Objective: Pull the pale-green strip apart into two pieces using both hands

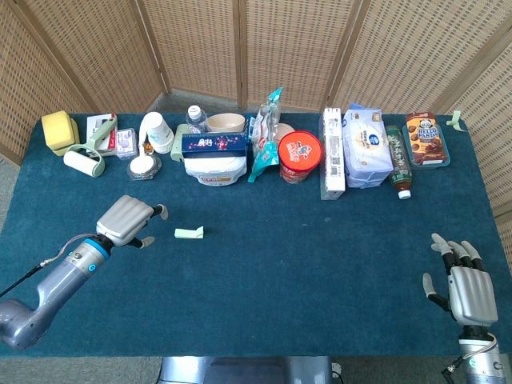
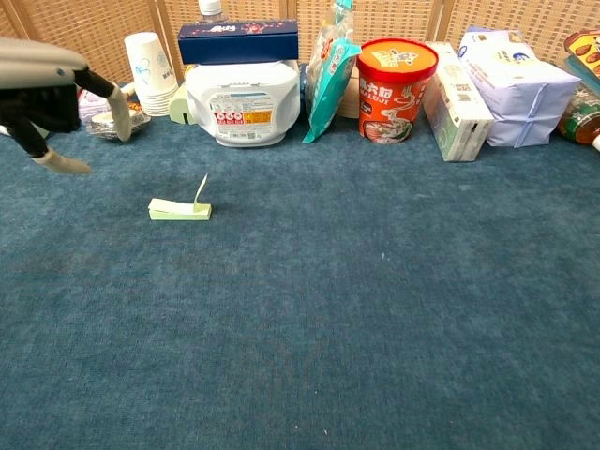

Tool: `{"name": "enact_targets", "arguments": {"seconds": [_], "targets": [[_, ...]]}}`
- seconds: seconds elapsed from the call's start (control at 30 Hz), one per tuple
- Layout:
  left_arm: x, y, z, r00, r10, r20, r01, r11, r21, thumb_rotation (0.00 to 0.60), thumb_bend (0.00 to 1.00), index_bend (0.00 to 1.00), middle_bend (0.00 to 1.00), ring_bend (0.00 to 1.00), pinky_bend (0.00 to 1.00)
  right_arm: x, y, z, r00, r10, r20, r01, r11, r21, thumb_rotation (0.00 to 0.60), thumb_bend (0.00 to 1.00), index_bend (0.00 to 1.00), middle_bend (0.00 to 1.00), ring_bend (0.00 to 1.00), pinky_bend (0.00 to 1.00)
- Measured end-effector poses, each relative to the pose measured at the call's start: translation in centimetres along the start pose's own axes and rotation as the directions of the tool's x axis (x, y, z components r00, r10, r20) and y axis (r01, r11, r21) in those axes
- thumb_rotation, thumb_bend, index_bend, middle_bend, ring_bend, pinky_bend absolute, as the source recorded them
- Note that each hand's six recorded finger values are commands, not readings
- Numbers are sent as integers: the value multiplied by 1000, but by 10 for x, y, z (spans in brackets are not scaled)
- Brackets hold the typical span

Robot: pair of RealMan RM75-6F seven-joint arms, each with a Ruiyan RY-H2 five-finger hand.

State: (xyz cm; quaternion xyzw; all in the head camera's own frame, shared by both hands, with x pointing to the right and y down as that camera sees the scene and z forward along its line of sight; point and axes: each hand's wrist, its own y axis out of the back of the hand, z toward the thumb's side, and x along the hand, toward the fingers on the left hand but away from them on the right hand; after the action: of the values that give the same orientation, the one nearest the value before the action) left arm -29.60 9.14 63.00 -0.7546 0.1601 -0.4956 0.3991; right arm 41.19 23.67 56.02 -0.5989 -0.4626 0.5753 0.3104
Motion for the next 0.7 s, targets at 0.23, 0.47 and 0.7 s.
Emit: {"name": "enact_targets", "arguments": {"seconds": [0.23, 0.47, 0.7], "targets": [[18, -15, 5, 999, -38, -5, 38, 999, -18, 600, 224, 379, 1000, 1000, 1000, 1, -1, -2, 1000, 0, 5, 0, 1000, -1, 600, 473, 103, 305, 161, 120], [37, -29, 10, 997, -69, -17, 69, 998, -13, 600, 224, 389, 1000, 1000, 1000, 2, -1, -4, 1000, -1, 12, 1, 1000, -1, 600, 473, 102, 305, 159, 120], [52, -42, 14, 994, -104, -31, 103, 994, -22, 600, 225, 393, 1000, 1000, 1000, 5, 1, -7, 1000, -9, 24, 9, 1000, -3, 600, 473, 102, 305, 159, 120]]}}
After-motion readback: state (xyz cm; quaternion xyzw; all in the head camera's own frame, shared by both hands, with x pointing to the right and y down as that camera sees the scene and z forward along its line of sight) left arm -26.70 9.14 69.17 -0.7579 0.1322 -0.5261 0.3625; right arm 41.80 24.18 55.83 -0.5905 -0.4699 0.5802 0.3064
